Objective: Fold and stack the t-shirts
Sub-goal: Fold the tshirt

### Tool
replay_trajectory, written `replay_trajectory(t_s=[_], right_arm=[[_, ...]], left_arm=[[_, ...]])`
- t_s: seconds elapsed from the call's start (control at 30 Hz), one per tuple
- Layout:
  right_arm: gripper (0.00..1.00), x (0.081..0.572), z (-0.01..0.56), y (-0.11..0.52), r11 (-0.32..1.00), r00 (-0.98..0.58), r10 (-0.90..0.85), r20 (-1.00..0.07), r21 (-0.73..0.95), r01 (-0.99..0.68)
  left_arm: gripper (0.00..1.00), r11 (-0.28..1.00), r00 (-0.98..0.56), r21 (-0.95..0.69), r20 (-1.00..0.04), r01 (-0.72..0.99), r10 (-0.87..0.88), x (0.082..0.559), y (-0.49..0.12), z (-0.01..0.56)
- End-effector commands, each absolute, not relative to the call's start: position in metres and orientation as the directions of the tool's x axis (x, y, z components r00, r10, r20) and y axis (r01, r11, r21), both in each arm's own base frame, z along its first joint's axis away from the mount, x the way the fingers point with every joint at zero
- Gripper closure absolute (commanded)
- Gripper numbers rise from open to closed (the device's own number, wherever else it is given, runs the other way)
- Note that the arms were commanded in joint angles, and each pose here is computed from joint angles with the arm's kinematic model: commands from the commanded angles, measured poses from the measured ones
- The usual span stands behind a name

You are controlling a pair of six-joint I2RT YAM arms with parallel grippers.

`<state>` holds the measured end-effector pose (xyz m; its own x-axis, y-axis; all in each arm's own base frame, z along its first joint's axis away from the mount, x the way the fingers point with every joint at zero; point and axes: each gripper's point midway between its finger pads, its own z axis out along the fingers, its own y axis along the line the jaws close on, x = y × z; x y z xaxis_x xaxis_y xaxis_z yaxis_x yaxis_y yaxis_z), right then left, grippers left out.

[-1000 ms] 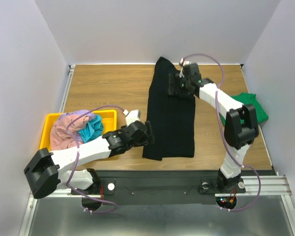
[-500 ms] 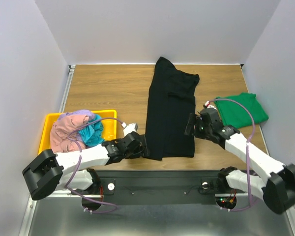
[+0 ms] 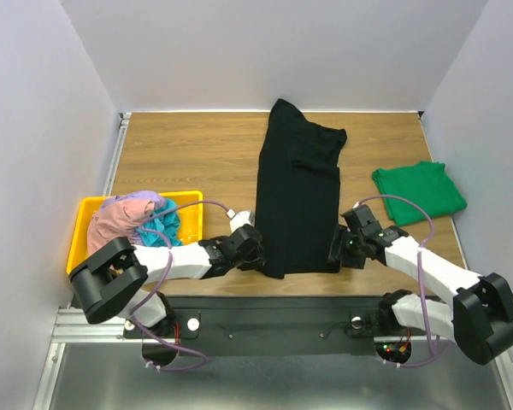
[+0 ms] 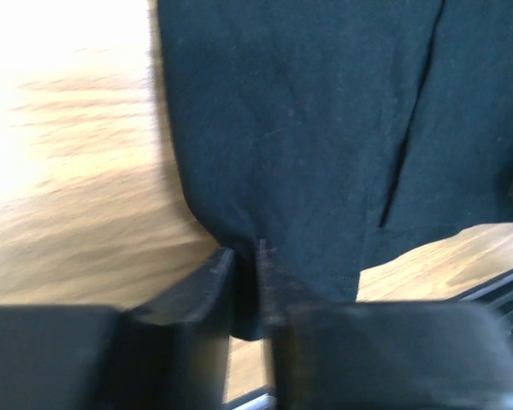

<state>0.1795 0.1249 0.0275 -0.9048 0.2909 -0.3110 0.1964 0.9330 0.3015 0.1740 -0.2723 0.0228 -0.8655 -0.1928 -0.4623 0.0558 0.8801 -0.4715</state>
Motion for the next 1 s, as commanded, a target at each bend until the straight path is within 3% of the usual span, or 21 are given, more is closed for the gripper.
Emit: replay_trajectory(t_s=[0.0, 0.03, 0.07, 0.13, 0.2, 0.23, 0.27, 0.37, 0.53, 0.73, 0.8, 0.97], right_arm=[[0.46, 0.172, 0.02, 0.13, 0.93, -0.924, 0.284, -0.257, 0.309, 0.2], [0.53, 0.171, 0.02, 0.131, 0.928, -0.926, 0.282, -0.252, 0.317, 0.196], [0.63, 0.171, 0.018, 0.131, 0.928, -0.926, 0.281, -0.251, 0.316, 0.196], [0.71, 0.172, 0.017, 0.127, 0.933, -0.922, 0.282, -0.266, 0.3, 0.199], [0.85, 0.166, 0.014, 0.13, 0.93, -0.932, 0.274, -0.237, 0.311, 0.194], [0.97, 0.163, 0.017, 0.135, 0.922, -0.936, 0.272, -0.223, 0.339, 0.187], [1.0, 0.158, 0.018, 0.139, 0.911, -0.939, 0.279, -0.201, 0.363, 0.193], [0.99, 0.141, 0.037, 0.151, 0.884, -0.95, 0.274, -0.152, 0.43, 0.187], [1.0, 0.1, 0.056, 0.127, 0.92, -0.963, 0.256, -0.086, 0.328, 0.215], [1.0, 0.069, 0.044, 0.124, 0.9, -0.96, 0.281, 0.005, 0.346, 0.265], [1.0, 0.076, 0.046, 0.128, 0.895, -0.961, 0.277, -0.016, 0.367, 0.252], [1.0, 0.121, 0.07, 0.129, 0.916, -0.945, 0.267, -0.188, 0.355, 0.189]], left_arm=[[0.8, 0.908, -0.904, -0.413, -0.41, 0.065, -0.122, 0.16, -0.267, -0.003], [0.94, 0.909, -0.909, -0.41, -0.401, 0.066, -0.115, 0.158, -0.267, -0.005], [0.99, 0.91, -0.911, -0.411, -0.397, 0.063, -0.116, 0.156, -0.267, -0.006], [1.0, 0.908, -0.914, -0.413, -0.389, 0.064, -0.112, 0.152, -0.267, -0.008], [1.0, 0.908, -0.918, -0.412, -0.382, 0.068, -0.104, 0.147, -0.266, -0.009], [1.0, 0.904, -0.918, -0.422, -0.383, 0.073, -0.105, 0.146, -0.267, -0.005], [1.0, 0.904, -0.92, -0.42, -0.38, 0.08, -0.095, 0.142, -0.267, -0.004], [1.0, 0.895, -0.922, -0.433, -0.379, 0.104, -0.076, 0.132, -0.269, 0.007], [1.0, 0.869, -0.941, -0.476, -0.335, 0.134, -0.038, 0.107, -0.267, 0.026], [1.0, 0.84, -0.946, -0.521, -0.322, 0.15, -0.032, 0.096, -0.272, 0.045], [1.0, 0.836, -0.944, -0.524, -0.33, 0.164, -0.022, 0.097, -0.276, 0.049], [1.0, 0.827, -0.933, -0.524, -0.361, 0.206, 0.004, 0.105, -0.289, 0.054]])
